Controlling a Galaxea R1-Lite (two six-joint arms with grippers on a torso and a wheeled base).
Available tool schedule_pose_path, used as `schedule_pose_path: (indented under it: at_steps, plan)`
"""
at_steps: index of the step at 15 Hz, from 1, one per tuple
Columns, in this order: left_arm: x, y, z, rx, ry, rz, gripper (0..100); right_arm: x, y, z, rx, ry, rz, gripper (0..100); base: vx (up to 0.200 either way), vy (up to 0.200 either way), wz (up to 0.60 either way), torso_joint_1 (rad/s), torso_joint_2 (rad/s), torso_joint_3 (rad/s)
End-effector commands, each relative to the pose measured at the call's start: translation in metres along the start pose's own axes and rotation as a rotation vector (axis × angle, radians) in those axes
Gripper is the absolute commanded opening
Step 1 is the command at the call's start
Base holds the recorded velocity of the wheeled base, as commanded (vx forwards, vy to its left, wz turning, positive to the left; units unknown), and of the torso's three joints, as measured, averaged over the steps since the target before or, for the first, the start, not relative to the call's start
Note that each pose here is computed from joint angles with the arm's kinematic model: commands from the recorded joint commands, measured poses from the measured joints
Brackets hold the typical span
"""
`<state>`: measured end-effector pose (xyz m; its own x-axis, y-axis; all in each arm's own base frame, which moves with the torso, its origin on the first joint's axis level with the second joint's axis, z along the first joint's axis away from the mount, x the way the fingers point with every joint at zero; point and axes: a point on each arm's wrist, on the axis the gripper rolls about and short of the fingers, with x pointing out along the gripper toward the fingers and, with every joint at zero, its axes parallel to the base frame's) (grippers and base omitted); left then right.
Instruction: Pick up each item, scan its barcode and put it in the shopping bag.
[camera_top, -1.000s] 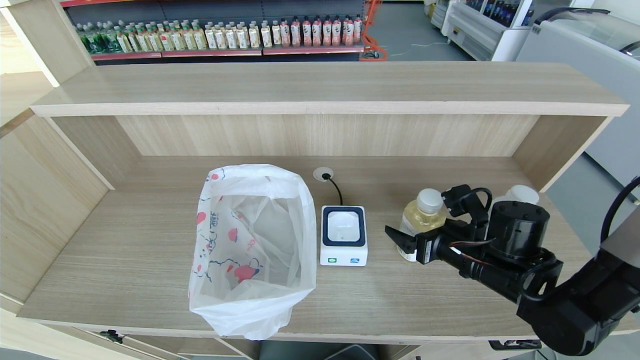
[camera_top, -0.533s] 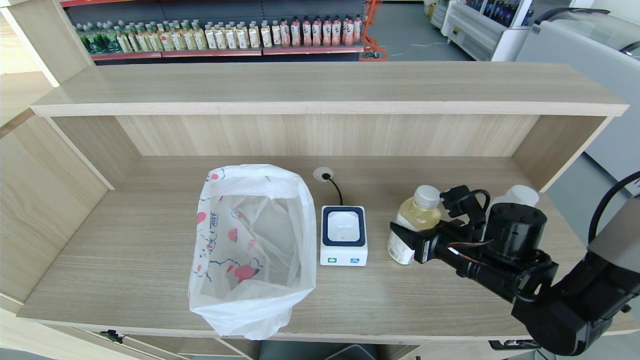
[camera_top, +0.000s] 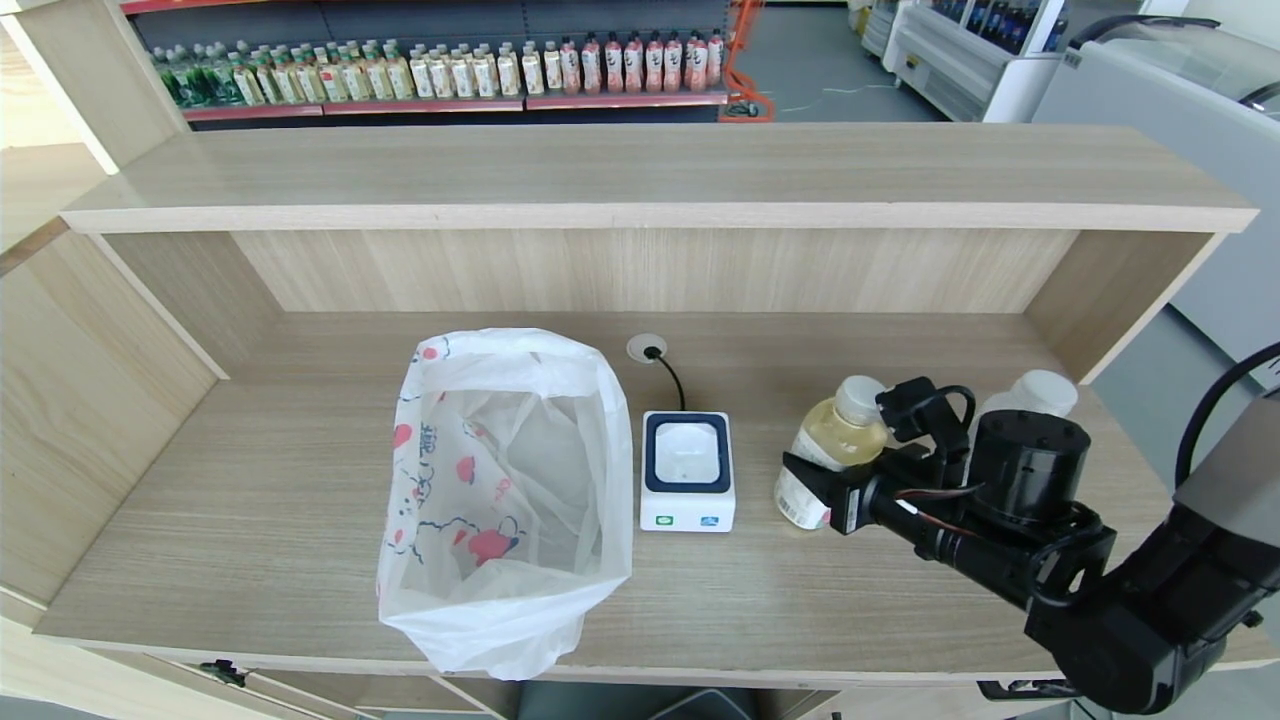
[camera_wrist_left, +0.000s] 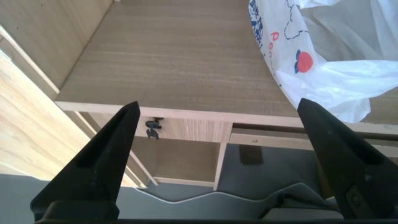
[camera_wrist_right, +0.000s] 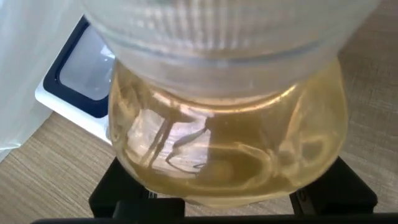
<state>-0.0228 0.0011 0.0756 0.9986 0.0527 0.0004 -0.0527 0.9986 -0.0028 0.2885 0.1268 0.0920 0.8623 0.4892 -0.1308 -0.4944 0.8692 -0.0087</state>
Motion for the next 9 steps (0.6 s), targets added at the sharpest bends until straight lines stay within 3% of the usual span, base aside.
schedule_pose_path:
  at_steps: [1,4,7,9]
  plan:
    - [0.000,0.000,0.000,0.000,-0.001,0.001,100,-0.010,0.001,0.012,-0.007,-0.024,0.000,0,0.000,0.000,0.00,0.000,0.00,0.000]
    - [0.000,0.000,0.000,0.000,-0.001,0.001,100,-0.050,0.005,0.045,0.072,0.028,0.008,0,0.000,0.000,0.00,0.000,0.00,0.000]
    - [0.000,0.000,0.000,0.000,-0.001,0.001,100,-0.076,0.004,0.054,0.105,0.077,-0.007,0,0.000,0.000,0.00,0.000,0.00,0.000]
    - [0.000,0.000,0.000,0.000,-0.001,0.001,100,-0.083,0.005,0.061,0.111,0.061,-0.006,0,0.000,0.000,0.00,0.000,0.00,0.000]
